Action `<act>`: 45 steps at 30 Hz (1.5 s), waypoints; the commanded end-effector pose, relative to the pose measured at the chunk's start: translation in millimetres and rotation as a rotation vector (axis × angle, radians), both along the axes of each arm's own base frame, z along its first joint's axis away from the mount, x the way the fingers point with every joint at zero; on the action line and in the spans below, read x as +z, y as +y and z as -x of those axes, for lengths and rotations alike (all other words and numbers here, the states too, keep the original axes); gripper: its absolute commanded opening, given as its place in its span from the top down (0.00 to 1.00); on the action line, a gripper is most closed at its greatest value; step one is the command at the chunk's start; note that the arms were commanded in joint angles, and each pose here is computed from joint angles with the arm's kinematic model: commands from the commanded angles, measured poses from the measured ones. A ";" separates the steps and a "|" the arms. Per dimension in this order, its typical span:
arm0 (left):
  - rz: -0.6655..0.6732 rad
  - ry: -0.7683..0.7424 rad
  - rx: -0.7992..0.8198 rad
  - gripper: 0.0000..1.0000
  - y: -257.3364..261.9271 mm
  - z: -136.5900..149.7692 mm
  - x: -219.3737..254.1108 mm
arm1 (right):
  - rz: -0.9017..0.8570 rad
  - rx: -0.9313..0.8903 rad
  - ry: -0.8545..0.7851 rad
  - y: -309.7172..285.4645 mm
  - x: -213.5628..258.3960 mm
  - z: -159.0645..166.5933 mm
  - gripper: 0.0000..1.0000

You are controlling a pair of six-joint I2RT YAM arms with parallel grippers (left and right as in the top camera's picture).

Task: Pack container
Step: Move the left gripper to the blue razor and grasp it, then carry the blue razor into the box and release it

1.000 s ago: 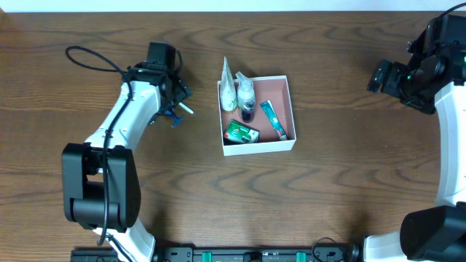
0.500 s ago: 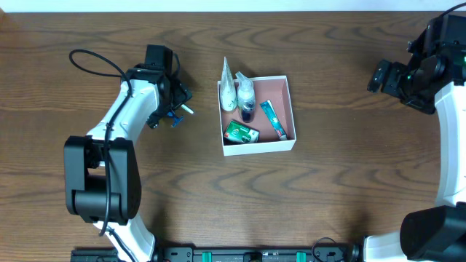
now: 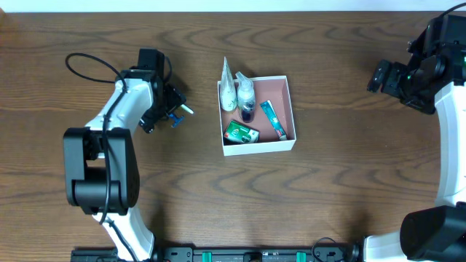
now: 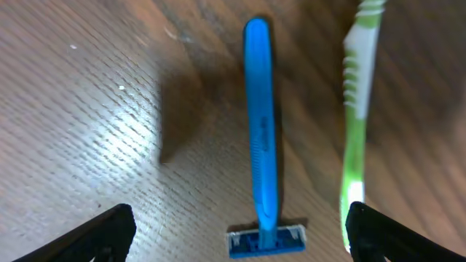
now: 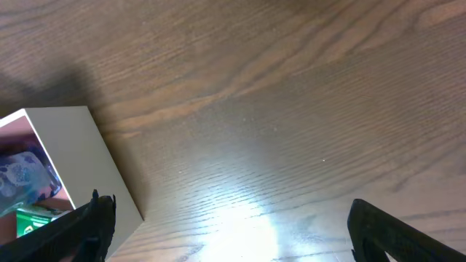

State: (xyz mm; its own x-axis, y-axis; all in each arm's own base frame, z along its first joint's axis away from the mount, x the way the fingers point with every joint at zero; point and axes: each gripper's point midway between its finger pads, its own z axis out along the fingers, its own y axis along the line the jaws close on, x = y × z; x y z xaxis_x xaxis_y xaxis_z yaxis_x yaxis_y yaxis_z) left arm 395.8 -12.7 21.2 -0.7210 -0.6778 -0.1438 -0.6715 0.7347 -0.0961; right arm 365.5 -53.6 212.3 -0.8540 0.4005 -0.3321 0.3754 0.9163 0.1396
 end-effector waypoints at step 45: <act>0.102 -0.295 -0.346 0.94 -32.8 -6.1 114.4 | 0.001 0.010 -0.005 0.4 1.5 -1.3 0.01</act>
